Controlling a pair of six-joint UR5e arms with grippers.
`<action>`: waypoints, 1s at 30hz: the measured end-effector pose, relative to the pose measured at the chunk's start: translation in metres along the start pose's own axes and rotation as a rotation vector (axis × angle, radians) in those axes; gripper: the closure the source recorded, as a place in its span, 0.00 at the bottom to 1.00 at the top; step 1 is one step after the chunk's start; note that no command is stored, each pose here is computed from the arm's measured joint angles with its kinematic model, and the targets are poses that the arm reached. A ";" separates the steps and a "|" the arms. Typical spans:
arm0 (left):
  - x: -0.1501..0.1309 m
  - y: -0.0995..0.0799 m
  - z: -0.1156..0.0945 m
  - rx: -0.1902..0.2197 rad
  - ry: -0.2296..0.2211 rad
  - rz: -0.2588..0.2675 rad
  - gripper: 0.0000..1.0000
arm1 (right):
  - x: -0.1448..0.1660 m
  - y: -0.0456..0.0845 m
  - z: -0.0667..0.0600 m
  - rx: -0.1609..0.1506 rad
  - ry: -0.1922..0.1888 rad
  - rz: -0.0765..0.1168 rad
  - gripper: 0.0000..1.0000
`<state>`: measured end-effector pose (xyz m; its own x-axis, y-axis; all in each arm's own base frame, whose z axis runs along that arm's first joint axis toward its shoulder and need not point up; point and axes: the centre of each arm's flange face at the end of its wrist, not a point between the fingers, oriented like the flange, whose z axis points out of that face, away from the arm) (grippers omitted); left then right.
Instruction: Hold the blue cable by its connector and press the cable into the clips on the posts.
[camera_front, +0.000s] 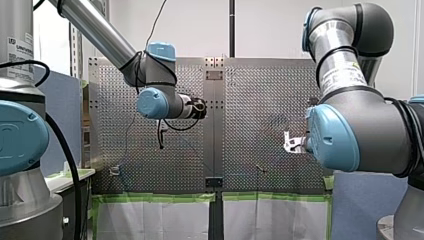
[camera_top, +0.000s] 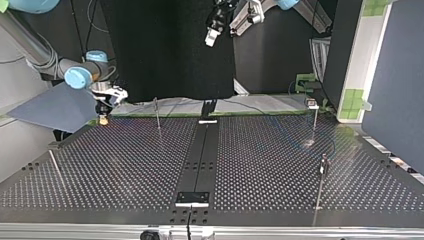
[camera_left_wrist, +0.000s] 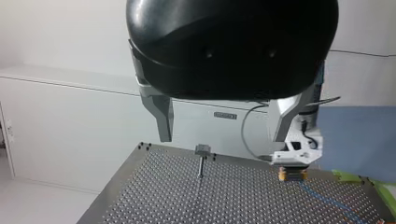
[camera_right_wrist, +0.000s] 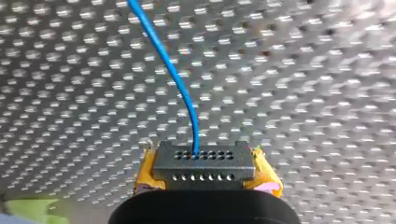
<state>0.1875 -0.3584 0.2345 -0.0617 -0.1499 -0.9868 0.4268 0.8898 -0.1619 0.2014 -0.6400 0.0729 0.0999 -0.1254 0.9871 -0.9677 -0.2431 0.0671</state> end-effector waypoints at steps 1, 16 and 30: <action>0.000 0.000 0.000 0.002 -0.003 -0.001 0.01 | 0.007 -0.001 -0.001 0.001 0.009 0.001 1.00; -0.002 -0.001 0.001 0.003 -0.018 -0.007 0.01 | 0.026 -0.002 -0.002 0.004 0.031 0.005 1.00; -0.002 -0.001 0.001 0.003 -0.018 -0.007 0.01 | 0.026 -0.002 -0.002 0.004 0.031 0.006 1.00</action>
<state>0.1886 -0.3596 0.2362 -0.0482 -0.1645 -0.9852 0.4294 0.8872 -0.1691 0.2057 -0.6404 0.0989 0.0873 -0.0971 0.9914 -0.9672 -0.2466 0.0610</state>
